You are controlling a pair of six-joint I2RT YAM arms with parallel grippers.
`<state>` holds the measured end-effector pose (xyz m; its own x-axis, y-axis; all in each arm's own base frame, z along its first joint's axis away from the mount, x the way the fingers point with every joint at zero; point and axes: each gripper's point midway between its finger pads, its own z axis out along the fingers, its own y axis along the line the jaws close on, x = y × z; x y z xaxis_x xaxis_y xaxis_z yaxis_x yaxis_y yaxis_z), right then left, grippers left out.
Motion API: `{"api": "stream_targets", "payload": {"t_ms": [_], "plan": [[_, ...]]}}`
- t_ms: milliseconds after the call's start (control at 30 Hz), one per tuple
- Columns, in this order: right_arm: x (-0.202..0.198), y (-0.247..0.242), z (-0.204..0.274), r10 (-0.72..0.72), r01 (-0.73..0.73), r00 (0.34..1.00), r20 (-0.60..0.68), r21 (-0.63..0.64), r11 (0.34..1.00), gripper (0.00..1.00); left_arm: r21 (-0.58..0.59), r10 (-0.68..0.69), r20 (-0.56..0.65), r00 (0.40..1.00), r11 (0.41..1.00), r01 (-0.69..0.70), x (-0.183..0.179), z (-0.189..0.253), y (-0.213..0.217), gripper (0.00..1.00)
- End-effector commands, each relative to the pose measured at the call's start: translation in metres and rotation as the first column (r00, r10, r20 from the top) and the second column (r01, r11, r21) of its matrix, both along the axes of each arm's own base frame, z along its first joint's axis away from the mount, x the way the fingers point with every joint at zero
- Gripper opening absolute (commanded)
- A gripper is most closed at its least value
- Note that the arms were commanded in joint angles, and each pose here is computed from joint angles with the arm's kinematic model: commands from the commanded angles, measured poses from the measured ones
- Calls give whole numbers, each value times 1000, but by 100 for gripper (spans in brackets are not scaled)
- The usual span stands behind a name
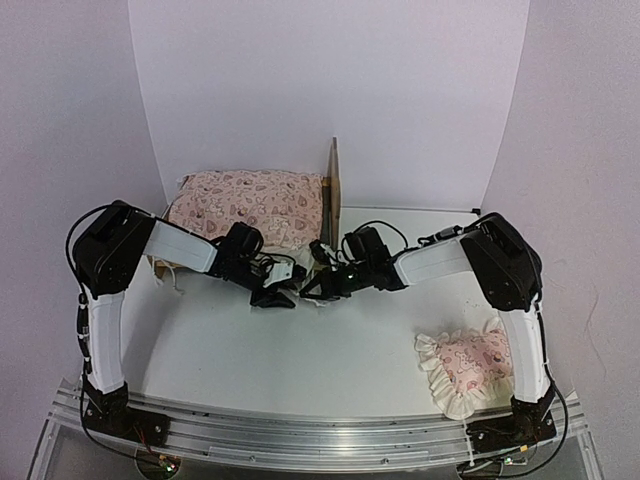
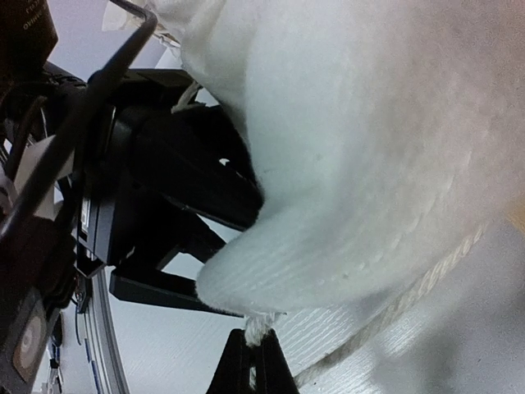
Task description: Set up the pet bed
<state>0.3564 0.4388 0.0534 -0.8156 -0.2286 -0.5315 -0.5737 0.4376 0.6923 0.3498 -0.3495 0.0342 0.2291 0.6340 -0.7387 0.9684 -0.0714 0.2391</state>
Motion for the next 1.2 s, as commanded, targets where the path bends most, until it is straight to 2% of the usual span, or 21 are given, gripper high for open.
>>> {"api": "stream_targets", "payload": {"t_ms": [0, 33, 100, 167, 233, 267, 333, 400, 500, 567, 700, 900, 1000, 1167], "plan": [[45, -21, 39, -129, 124, 990, 56, 89, 988, 0, -62, -26, 112, 993, 997, 34, 13, 21, -20, 45], [46, -21, 39, -131, 126, 990, 55, 90, 988, 0, -67, -22, 112, 993, 997, 30, 14, 21, -21, 44], [46, -22, 37, -135, 130, 990, 50, 89, 988, 0, -74, -13, 110, 994, 997, 21, 15, 24, -24, 34], [47, -23, 36, -138, 134, 989, 46, 88, 987, 0, -74, -4, 104, 995, 997, 12, 17, 26, -25, 15], [48, -25, 34, -146, 142, 988, 45, 83, 986, 0, -64, 8, 96, 995, 998, -2, 18, 26, -24, 1], [49, -26, 33, -152, 148, 987, 48, 77, 986, 2, -59, 19, 93, 995, 998, -13, 19, 26, -22, 0], [48, -32, 30, -155, 150, 985, 81, 59, 987, 21, -47, 44, 83, 996, 998, -40, 22, 26, -20, 0], [43, -37, 28, -130, 127, 982, 137, 36, 991, 34, -39, 59, 72, 996, 998, -57, 23, 26, -18, 0], [30, -49, 19, -69, 77, 967, 246, -21, 997, 53, -41, 67, 68, 995, 997, -65, 24, 29, -16, 0], [22, -57, 17, -1, 28, 935, 356, -71, 997, 62, -45, 69, 70, 995, 997, -65, 25, 32, -17, 0], [12, -62, 1, 168, -42, 801, 575, -225, 973, 66, -33, 73, 49, 996, 997, -72, 23, 31, -15, 0], [14, -48, -21, 306, -64, 664, 682, -357, 932, 67, -35, 77, 28, 997, 996, -76, 23, 36, -16, 0], [16, -34, -25, 332, -66, 622, 710, -374, 925, 67, -39, 81, 11, 997, 996, -81, 22, 38, -16, 0], [15, -20, -42, 360, -92, 618, 699, -390, 916, 64, -50, 92, -4, 996, 994, -92, 23, 42, -18, 0]]}}
